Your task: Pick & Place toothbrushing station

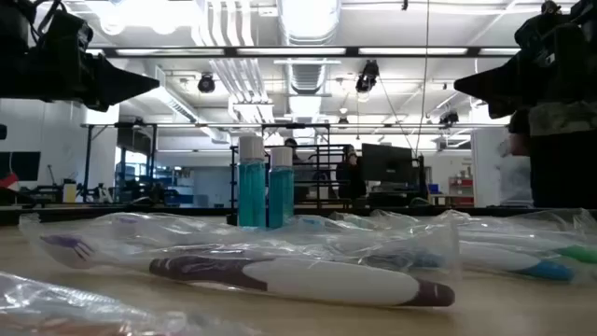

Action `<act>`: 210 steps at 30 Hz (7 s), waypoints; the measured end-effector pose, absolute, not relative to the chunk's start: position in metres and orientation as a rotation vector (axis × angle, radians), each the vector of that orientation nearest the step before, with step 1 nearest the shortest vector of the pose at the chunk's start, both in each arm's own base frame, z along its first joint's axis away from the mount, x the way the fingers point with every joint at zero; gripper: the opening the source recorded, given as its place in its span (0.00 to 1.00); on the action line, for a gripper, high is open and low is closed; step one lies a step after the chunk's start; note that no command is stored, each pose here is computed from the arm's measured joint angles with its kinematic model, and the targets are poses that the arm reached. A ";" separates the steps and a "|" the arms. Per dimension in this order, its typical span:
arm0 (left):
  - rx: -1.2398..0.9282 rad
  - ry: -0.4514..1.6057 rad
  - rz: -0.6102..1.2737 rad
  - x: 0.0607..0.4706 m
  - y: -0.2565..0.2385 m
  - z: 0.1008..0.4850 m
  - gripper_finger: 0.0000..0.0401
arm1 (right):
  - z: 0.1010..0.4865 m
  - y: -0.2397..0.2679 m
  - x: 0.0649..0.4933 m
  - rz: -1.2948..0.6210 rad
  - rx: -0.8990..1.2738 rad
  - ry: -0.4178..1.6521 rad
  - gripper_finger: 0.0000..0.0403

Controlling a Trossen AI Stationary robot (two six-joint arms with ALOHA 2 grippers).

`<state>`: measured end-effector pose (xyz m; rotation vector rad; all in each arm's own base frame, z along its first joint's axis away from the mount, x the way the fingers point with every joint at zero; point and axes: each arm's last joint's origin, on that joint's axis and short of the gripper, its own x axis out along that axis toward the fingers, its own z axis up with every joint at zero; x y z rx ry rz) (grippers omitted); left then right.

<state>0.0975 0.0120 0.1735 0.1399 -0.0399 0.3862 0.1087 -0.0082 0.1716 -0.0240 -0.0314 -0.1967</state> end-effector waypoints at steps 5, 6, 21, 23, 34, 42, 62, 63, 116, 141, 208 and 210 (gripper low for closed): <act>0.135 -0.040 0.386 0.098 0.012 0.173 0.01 | 0.172 -0.008 0.109 -0.197 -0.035 -0.031 0.02; 0.135 -0.041 0.386 0.098 0.012 0.174 0.01 | 0.172 -0.008 0.109 -0.197 -0.035 -0.031 0.02; 0.122 -0.033 0.376 0.098 0.012 0.173 0.01 | 0.171 -0.008 0.109 -0.199 -0.040 -0.029 0.02; 0.123 -0.027 0.375 0.098 0.012 0.172 0.01 | 0.171 -0.008 0.109 -0.199 -0.054 -0.026 0.02; 0.120 -0.019 0.376 0.098 0.012 0.171 0.01 | 0.180 -0.008 0.113 -0.199 -0.028 0.001 0.02; 0.119 -0.019 0.376 0.098 0.012 0.171 0.01 | 0.238 -0.010 0.151 -0.195 -0.069 0.232 0.02; 0.115 0.015 0.372 0.098 0.012 0.168 0.01 | 0.355 -0.008 0.349 0.256 -0.515 0.915 0.26; 0.115 0.017 0.372 0.098 0.012 0.168 0.01 | 0.354 -0.007 0.358 0.280 -0.543 0.933 0.29; 0.063 -0.002 0.374 0.099 0.012 0.169 0.01 | 0.228 0.043 0.449 0.726 -0.780 1.058 0.50; 0.063 -0.007 0.374 0.099 0.012 0.169 0.01 | 0.208 0.032 0.449 0.692 -0.742 1.078 0.48; -0.022 0.005 0.373 0.099 0.012 0.167 0.01 | 0.355 -0.034 0.152 0.015 0.091 -0.001 0.22; -0.022 0.005 0.373 0.099 0.012 0.167 0.01 | 0.339 -0.034 0.145 -0.014 0.125 -0.034 0.22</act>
